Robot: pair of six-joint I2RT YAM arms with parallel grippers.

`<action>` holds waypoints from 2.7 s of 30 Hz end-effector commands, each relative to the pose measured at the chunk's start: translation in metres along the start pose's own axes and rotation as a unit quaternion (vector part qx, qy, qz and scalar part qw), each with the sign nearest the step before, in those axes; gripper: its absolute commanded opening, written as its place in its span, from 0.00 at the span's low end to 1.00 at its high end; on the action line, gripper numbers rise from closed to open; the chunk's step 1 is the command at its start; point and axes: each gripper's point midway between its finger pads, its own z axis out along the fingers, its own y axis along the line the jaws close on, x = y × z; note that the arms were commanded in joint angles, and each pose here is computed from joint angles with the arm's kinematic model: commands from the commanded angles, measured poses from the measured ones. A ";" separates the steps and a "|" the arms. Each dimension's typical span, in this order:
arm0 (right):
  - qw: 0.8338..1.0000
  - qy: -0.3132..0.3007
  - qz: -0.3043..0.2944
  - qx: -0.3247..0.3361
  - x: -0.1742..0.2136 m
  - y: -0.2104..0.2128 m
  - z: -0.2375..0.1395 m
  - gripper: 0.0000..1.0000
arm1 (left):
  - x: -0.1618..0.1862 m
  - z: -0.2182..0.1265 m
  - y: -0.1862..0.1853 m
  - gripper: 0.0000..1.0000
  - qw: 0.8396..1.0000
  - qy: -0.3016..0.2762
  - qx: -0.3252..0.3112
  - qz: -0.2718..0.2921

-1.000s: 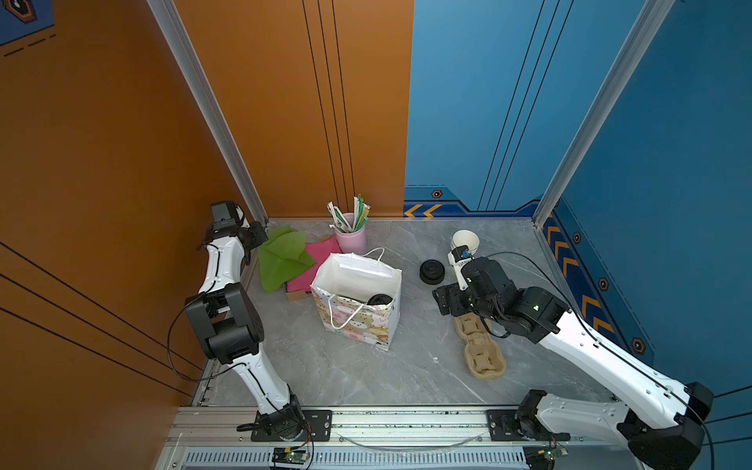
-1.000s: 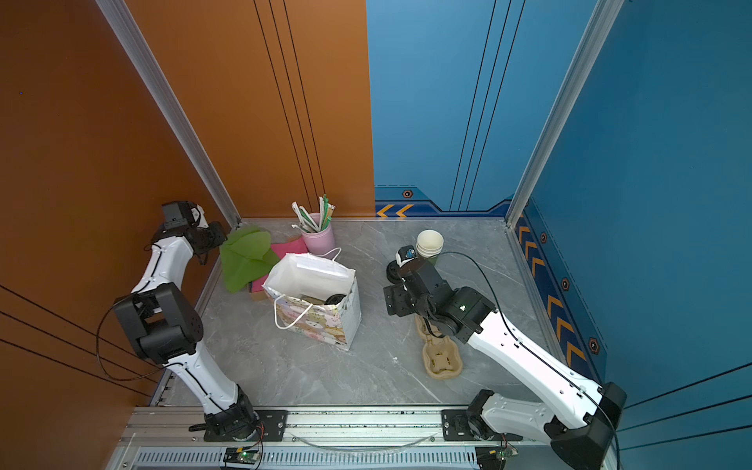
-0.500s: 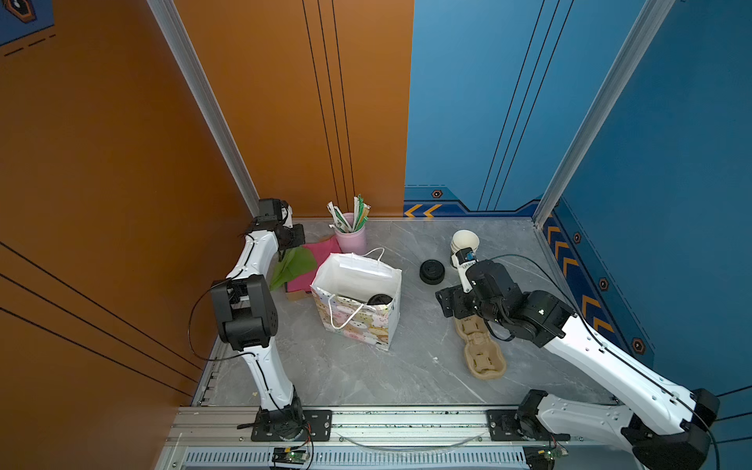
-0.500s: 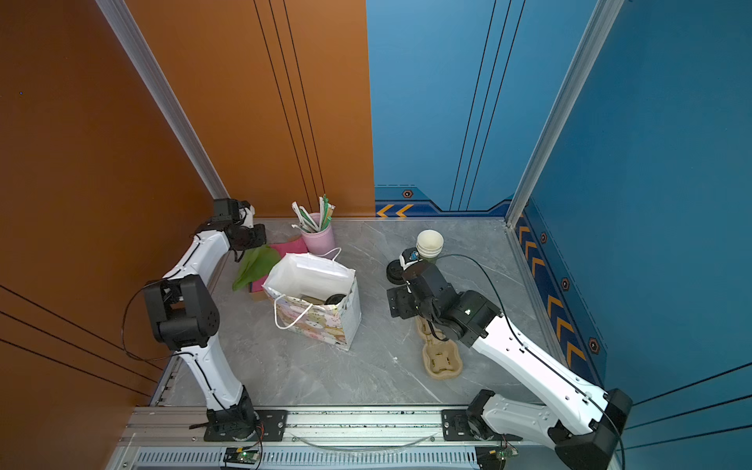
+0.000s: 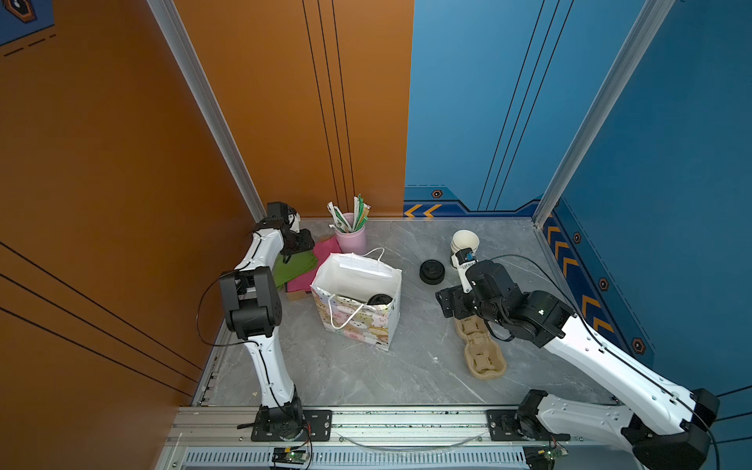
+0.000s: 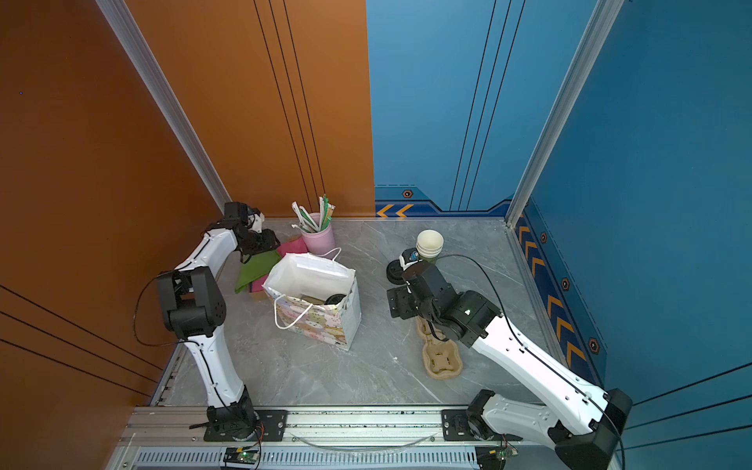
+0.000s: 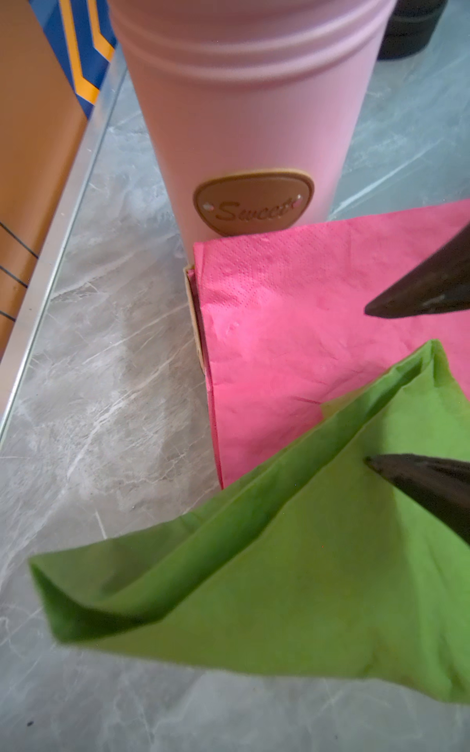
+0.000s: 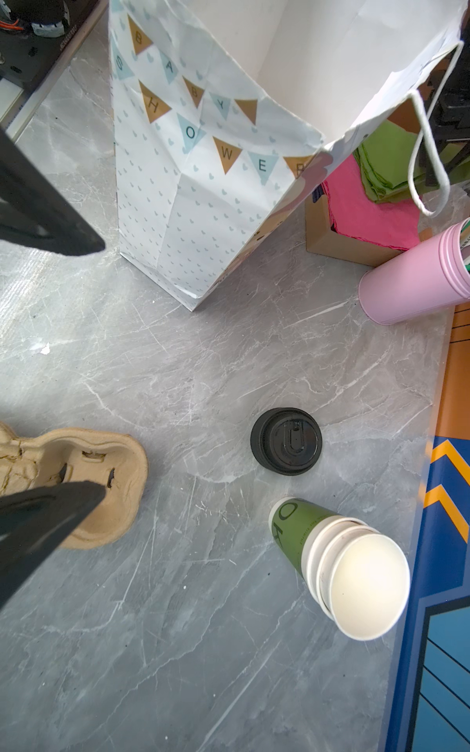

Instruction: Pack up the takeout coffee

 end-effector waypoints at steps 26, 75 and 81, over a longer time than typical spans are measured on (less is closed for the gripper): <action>1.000 0.003 -0.012 0.002 0.006 -0.005 -0.002 0.90 | 0.024 -0.008 0.102 0.62 0.995 0.024 -0.077 -0.055; 0.999 0.001 -0.026 -0.018 0.005 0.003 -0.006 0.90 | -0.003 -0.090 0.053 0.00 0.993 -0.057 0.007 -0.099; 0.998 -0.019 -0.046 -0.036 -0.007 0.014 -0.012 0.90 | -0.025 -0.140 0.015 0.00 0.990 -0.112 0.045 -0.071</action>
